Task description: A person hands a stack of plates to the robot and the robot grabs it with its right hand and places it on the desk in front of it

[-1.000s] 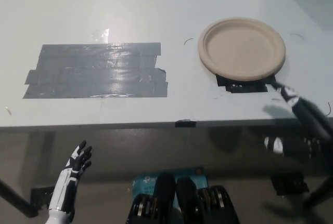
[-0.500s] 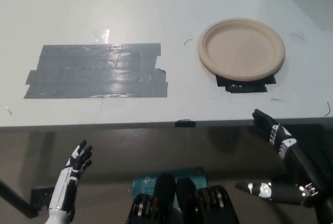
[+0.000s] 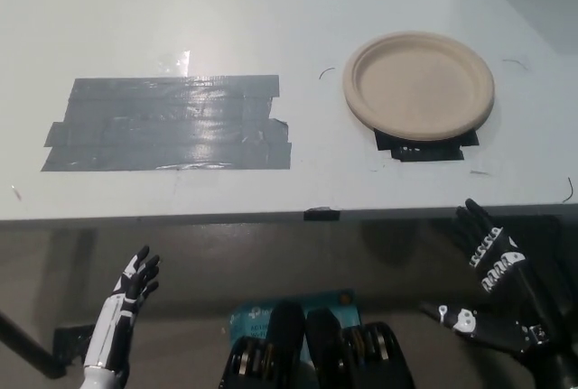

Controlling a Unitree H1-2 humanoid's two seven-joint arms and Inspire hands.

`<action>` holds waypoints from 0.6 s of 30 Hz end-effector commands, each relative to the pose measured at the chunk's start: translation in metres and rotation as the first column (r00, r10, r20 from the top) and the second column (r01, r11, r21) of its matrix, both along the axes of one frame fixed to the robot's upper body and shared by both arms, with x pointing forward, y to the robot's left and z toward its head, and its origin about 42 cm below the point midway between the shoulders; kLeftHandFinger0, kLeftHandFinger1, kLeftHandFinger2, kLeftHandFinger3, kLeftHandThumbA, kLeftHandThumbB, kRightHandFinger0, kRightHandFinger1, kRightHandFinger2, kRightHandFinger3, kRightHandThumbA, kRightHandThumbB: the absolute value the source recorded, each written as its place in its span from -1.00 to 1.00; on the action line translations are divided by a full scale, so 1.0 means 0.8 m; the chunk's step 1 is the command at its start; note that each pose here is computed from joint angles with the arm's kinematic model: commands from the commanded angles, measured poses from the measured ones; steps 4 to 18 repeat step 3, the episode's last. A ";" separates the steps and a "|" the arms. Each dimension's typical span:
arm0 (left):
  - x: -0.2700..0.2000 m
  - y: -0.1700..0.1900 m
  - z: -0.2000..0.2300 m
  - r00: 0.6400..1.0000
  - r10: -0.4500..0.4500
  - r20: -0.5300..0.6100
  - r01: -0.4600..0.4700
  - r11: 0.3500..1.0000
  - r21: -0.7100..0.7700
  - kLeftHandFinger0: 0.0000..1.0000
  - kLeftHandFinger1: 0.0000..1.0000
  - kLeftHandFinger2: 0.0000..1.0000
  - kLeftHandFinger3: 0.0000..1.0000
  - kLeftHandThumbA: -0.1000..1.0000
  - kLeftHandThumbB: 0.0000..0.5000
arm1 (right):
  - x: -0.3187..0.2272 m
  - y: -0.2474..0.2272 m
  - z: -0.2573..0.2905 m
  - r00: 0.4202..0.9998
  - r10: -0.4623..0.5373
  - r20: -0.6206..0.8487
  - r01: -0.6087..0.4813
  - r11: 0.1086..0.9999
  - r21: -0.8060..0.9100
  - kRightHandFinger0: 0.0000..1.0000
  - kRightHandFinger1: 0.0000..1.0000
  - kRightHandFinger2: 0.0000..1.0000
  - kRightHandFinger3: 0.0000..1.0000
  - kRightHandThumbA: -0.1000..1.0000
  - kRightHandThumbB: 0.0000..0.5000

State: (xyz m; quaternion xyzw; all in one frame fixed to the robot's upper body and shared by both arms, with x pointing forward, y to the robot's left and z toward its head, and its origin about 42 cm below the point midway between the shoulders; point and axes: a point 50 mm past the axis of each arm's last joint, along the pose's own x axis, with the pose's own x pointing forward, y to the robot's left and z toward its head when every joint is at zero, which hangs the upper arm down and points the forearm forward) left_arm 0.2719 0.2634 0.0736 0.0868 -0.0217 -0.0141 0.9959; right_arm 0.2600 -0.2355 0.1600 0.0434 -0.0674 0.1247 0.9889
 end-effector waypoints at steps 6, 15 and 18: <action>0.000 0.001 0.016 0.998 -0.022 0.059 0.021 1.000 0.015 1.00 1.00 1.00 1.00 1.00 -0.05 | 0.001 -0.004 0.011 0.997 0.028 0.067 -0.029 0.999 0.013 1.00 1.00 1.00 1.00 1.00 0.01; 0.000 0.001 0.016 0.998 -0.022 0.059 0.021 1.000 0.015 1.00 1.00 1.00 1.00 1.00 -0.05 | 0.001 -0.004 0.011 0.997 0.028 0.067 -0.029 0.999 0.013 1.00 1.00 1.00 1.00 1.00 0.01; 0.000 0.001 0.016 0.998 -0.022 0.059 0.021 1.000 0.015 1.00 1.00 1.00 1.00 1.00 -0.05 | 0.001 -0.004 0.011 0.997 0.028 0.067 -0.029 0.999 0.013 1.00 1.00 1.00 1.00 1.00 0.01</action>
